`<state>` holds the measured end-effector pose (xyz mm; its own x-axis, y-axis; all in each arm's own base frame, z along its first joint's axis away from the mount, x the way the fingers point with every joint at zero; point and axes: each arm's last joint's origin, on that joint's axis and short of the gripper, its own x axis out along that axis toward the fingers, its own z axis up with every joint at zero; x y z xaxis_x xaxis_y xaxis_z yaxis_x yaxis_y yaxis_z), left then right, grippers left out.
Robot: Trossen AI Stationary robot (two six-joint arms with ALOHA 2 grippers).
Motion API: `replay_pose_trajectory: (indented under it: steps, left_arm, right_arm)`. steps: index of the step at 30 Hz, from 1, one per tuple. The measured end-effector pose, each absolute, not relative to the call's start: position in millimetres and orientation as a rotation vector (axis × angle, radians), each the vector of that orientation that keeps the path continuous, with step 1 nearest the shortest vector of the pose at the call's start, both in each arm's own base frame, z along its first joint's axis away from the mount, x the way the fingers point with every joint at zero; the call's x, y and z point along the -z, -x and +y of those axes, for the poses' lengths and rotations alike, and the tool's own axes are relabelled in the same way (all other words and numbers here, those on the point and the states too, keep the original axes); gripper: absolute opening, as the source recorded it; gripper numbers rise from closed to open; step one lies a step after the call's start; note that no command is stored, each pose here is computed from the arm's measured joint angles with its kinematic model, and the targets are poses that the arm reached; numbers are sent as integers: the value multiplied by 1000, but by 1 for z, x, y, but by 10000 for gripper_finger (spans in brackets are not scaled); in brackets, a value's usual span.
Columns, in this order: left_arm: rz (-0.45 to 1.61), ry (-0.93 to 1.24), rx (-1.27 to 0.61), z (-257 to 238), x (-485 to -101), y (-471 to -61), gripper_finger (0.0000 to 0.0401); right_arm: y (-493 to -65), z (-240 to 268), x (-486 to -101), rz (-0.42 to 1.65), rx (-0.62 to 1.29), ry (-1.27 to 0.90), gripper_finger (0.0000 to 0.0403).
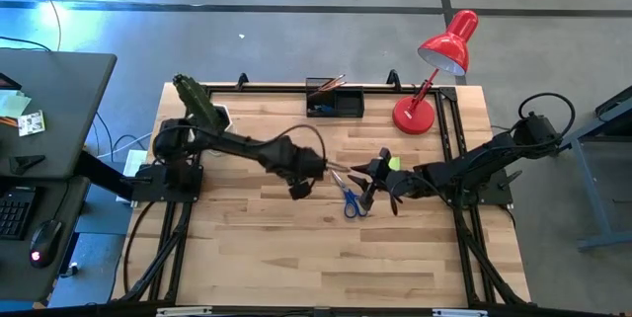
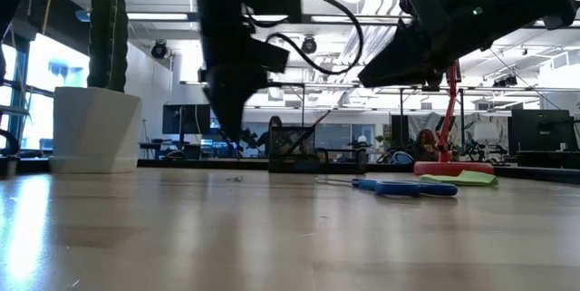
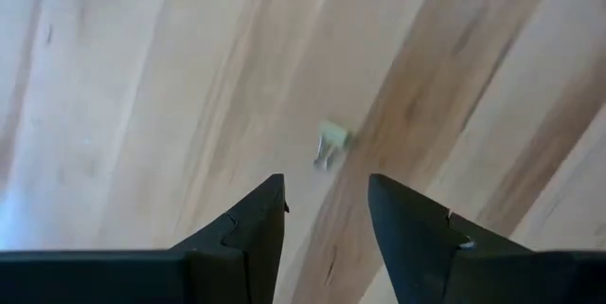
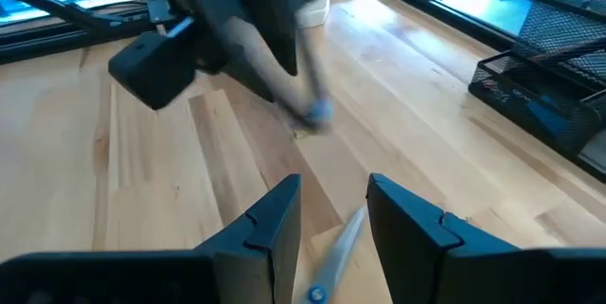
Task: Pick and place office supplies into organizer
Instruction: Put the yellow binder clip into the bottom left section of the desk organizer
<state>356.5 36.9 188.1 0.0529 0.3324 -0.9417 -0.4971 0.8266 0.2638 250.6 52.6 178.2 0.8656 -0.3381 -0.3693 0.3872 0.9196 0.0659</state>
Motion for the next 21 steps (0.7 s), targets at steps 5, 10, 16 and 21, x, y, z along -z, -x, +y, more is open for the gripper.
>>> replay_pose_trajectory:
  steps: [5,10,16,21]
  left_arm:
    - [1331,13,-659,0,-183,-332,145]
    - [1119,34,-584,-39,-187,-298,145]
    - [779,125,-370,-71,-186,-256,145]
    - [534,168,-216,-82,-178,-230,145]
  right_arm:
    - [-249,57,-178,367,362,-128,119]
    - [-249,59,-178,371,346,-120,119]
    - [-256,55,-184,328,210,-146,119]
    - [-269,45,-179,300,193,-160,119]
